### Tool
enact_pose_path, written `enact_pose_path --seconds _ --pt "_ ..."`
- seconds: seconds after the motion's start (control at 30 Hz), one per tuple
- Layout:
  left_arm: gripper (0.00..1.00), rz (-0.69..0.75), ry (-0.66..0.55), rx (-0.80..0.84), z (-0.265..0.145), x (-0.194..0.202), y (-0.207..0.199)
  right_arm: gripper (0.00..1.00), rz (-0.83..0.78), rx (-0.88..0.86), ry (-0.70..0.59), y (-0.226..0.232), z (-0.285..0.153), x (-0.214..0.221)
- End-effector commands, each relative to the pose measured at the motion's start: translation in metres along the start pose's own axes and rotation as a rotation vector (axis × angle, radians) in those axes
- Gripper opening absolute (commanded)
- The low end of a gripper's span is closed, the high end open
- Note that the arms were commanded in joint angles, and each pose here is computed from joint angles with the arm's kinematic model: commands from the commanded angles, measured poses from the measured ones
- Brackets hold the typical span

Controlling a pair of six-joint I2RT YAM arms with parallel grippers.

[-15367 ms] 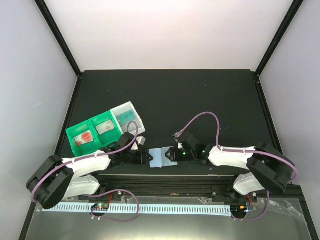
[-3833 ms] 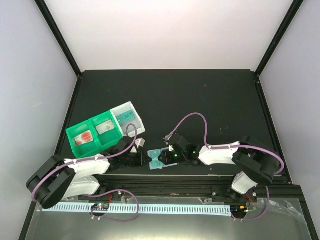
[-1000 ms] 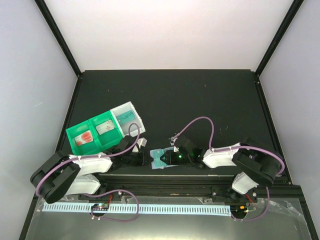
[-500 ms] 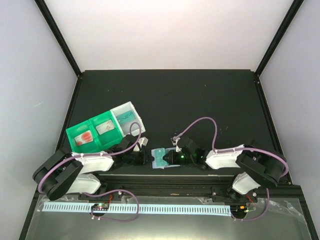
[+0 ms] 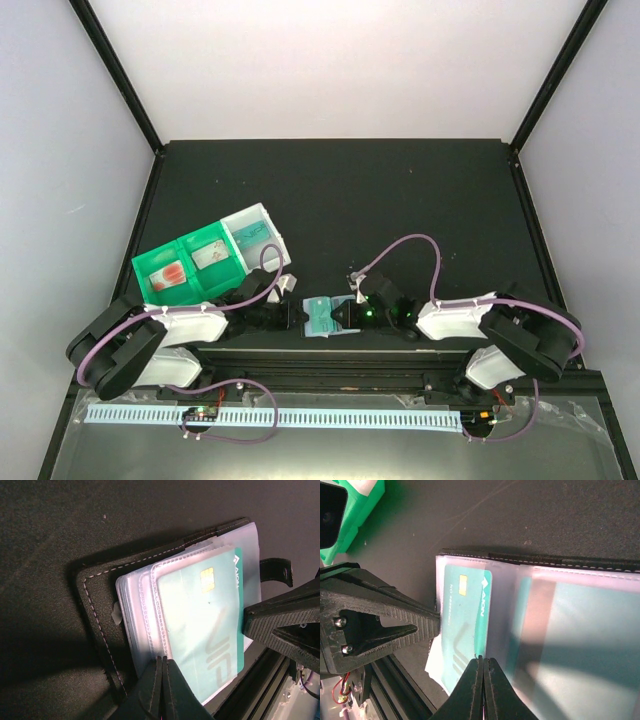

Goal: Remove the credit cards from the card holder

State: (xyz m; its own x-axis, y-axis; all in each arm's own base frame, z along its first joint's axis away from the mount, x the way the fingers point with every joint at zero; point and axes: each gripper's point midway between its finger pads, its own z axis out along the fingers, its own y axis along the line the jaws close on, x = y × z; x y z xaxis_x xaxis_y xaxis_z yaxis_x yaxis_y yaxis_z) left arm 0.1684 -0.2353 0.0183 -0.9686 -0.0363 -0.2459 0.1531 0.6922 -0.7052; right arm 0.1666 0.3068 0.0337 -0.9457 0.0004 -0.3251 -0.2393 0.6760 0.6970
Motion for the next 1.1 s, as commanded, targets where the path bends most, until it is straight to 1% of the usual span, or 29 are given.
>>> enact_pose_path --seconds 0.0,0.1,0.2,0.27,0.43,0.5,0.63,0.8,0.97,1.07 --pt "0.02 -0.023 0.041 -0.126 0.003 0.016 0.031 0.01 -0.021 -0.016 -0.032 0.003 -0.006 -0.006" --pt "0.02 -0.024 0.042 -0.125 0.003 0.016 0.031 0.02 -0.017 -0.013 -0.036 0.002 -0.006 -0.006" --pt "0.02 -0.025 0.045 -0.125 0.004 0.016 0.031 0.12 -0.008 0.003 -0.036 -0.001 -0.005 -0.006" --pt "0.02 -0.025 0.045 -0.124 0.004 0.016 0.031 0.16 -0.006 0.010 -0.029 -0.003 -0.003 -0.005" --pt "0.02 -0.027 0.048 -0.123 0.004 0.018 0.031 0.17 0.002 0.016 -0.015 -0.006 0.002 -0.003" --pt "0.02 -0.027 0.048 -0.123 0.004 0.018 0.032 0.16 0.003 0.007 -0.013 -0.004 0.003 -0.003" --pt "0.02 -0.027 0.046 -0.123 0.004 0.018 0.032 0.07 -0.006 -0.015 -0.013 0.000 0.003 -0.003" --pt "0.02 -0.025 0.048 -0.120 0.005 0.018 0.032 0.02 -0.021 -0.055 -0.007 0.007 0.002 -0.003" --pt "0.02 -0.026 0.047 -0.121 0.005 0.018 0.032 0.01 -0.013 -0.061 -0.011 0.008 0.002 -0.002" --pt "0.02 -0.027 0.049 -0.124 0.005 0.018 0.033 0.01 0.002 -0.025 -0.034 -0.001 -0.003 -0.006"
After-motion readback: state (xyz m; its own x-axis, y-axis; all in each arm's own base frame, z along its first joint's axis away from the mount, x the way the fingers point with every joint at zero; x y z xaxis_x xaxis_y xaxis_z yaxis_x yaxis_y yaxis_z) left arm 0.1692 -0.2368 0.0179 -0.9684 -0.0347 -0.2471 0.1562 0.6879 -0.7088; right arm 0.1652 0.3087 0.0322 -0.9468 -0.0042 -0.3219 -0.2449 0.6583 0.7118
